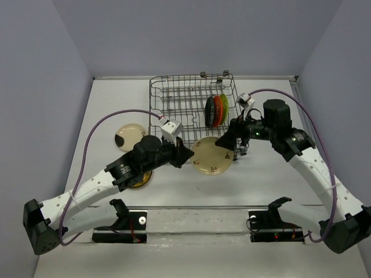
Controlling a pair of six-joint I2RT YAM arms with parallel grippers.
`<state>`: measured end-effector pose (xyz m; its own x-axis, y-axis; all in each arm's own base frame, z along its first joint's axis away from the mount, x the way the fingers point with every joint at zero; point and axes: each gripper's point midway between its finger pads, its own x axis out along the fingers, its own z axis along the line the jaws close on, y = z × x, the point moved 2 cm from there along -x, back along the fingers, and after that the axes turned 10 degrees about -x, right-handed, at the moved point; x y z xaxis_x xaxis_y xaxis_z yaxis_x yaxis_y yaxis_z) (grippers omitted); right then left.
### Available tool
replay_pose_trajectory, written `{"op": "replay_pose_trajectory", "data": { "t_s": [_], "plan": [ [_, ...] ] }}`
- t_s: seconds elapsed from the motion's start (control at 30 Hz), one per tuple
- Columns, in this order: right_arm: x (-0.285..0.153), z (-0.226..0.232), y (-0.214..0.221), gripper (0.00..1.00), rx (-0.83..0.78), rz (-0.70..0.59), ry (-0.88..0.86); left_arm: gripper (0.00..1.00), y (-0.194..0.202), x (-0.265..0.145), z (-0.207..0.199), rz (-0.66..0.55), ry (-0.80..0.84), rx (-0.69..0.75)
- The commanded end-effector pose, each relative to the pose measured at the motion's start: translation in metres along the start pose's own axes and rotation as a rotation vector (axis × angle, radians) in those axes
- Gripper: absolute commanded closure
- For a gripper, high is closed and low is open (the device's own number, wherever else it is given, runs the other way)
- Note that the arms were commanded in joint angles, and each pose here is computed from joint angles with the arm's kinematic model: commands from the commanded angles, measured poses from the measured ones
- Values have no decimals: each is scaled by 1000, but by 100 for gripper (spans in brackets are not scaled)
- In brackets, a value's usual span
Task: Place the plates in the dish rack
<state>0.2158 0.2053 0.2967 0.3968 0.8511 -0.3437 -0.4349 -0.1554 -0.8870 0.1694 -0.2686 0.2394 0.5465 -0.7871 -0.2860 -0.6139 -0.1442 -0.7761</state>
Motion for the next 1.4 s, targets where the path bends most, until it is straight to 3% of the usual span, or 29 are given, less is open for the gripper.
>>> {"op": "replay_pose_trajectory", "data": {
  "t_s": [0.0,0.13,0.17,0.23,0.27,0.3,0.33,0.43,0.53,0.63,0.8,1.07,1.37],
  "plan": [
    [13,26,1,21,-92,-2,-132,95,-51,-18,-18,-130,28,75],
    [27,55,8,28,-167,26,-238,95,-63,-22,-13,-157,4,97],
    [32,58,5,48,-177,24,-237,95,-66,-24,-14,-169,4,101],
    [37,54,-2,74,-166,1,-207,92,-71,-28,-12,-192,-10,107],
    [41,44,-8,93,-159,-16,-144,83,-79,-31,-5,-227,-68,109],
    [43,39,-14,93,-147,-30,-108,70,-83,-35,0,-248,-103,121],
    [45,35,-21,93,-120,-46,-72,44,-91,-43,4,-281,-139,139],
    [54,19,-55,93,-60,-94,51,17,-132,-87,38,-483,-429,181],
    [73,-22,-65,93,12,-91,266,1,-148,-126,48,-638,-518,146],
    [87,-65,-75,93,94,-91,500,1,-141,-147,61,-732,-544,103],
    [103,-109,-89,93,143,-126,789,1,-135,-160,67,-782,-529,67],
    [135,-153,-82,93,101,-113,1155,1,-137,-134,64,-712,-430,60],
    [147,-173,-50,93,28,2,1273,1,-138,-139,63,-730,-426,50]
  ]
}}
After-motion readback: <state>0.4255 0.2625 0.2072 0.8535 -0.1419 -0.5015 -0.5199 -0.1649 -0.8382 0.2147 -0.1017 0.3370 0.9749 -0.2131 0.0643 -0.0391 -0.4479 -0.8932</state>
